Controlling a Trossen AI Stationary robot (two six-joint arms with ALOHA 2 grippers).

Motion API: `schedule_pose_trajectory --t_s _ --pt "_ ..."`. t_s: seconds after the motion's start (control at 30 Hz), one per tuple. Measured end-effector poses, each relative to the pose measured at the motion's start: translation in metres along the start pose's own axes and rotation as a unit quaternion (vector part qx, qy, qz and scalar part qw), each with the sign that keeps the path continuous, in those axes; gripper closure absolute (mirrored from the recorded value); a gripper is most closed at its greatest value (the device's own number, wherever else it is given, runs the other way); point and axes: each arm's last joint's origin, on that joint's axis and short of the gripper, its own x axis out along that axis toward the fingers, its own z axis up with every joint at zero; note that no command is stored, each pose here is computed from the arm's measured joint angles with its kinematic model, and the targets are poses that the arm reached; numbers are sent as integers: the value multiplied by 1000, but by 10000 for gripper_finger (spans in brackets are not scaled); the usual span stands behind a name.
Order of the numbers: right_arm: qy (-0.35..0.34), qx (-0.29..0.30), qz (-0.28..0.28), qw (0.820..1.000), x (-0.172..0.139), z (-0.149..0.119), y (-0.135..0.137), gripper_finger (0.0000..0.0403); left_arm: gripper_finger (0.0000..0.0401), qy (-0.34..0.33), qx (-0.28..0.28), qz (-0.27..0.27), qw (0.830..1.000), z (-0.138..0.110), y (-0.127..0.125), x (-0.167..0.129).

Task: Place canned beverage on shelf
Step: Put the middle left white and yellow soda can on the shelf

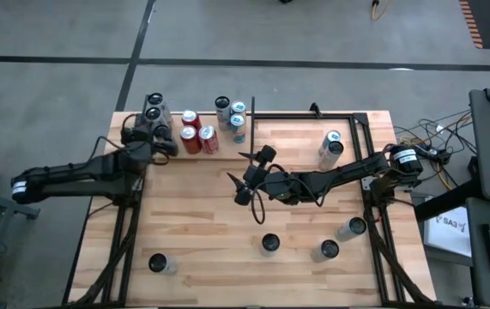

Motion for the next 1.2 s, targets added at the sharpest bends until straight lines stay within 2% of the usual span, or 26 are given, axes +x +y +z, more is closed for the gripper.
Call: schedule_pose_trajectory --t_s 0.17,0.37,0.47,0.6,0.73,0.83,0.97,1.03,1.2 --pt "0 0 0 1000 0 0 0 77 86 15 10 -35 999 24 4 -7" --pt "0 3 0 1000 0 0 0 77 88 66 2 -169 983 50 6 -20" --pt "0 4 0 1000 0 0 0 77 106 130 19 -204 970 56 11 -27" --pt "0 4 0 1000 0 0 0 77 157 227 77 -202 950 57 20 -34" --pt "3 2 1 1000 0 -1 0 78 234 300 151 -187 923 55 23 -36" --pt "5 2 1 1000 0 -1 0 78 297 327 202 -173 907 51 18 -33" --pt "7 0 1 1000 0 -2 0 78 380 326 250 -147 900 48 8 -26" --pt "9 -2 2 1000 0 -2 1 78 394 322 264 -131 900 47 4 -22" --pt "14 -5 3 1000 0 -4 1 78 392 330 279 -124 893 45 -1 -19"
